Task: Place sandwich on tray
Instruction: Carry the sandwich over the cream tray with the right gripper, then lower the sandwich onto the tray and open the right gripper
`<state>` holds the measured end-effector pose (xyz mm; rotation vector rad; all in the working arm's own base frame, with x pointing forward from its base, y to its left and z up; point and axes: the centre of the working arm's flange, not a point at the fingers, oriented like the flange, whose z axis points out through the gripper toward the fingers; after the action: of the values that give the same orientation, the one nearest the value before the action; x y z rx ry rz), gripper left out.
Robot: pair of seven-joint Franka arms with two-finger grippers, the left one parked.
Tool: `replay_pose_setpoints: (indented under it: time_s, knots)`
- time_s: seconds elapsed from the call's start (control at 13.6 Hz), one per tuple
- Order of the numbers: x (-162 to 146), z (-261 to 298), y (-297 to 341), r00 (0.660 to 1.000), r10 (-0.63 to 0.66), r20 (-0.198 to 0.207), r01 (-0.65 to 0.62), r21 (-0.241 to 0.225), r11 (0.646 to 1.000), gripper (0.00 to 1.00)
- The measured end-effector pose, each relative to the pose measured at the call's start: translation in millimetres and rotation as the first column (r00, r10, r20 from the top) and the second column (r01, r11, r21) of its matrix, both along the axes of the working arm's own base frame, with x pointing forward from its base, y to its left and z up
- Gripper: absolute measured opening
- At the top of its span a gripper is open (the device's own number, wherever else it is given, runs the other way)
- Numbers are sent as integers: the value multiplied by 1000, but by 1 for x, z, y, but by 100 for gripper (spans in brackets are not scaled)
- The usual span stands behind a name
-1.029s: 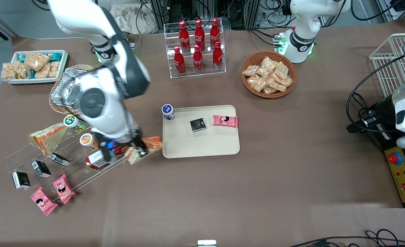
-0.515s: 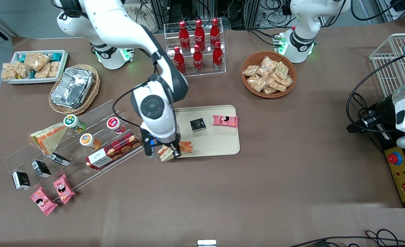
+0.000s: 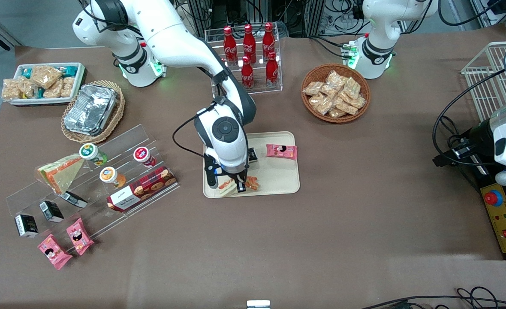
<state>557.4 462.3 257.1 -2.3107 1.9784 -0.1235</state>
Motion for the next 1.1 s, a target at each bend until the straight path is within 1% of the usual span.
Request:
replay_pose_setpoints:
  time_s: [0.15,0.51,0.66,0.81,0.88,1.1]
  knots:
    - [-3,-13,3,1000,-16,-4,15,-6,1000,22]
    - [-14,-31,17,997,-76,10,76,2,997,22]
    - [-12,-32,17,995,-94,28,94,16,995,37]
    - [-8,-34,21,994,-90,54,89,31,996,56]
    - [-5,-32,22,994,-90,65,88,37,995,67]
    - [2,-18,25,993,-85,78,82,50,995,98]
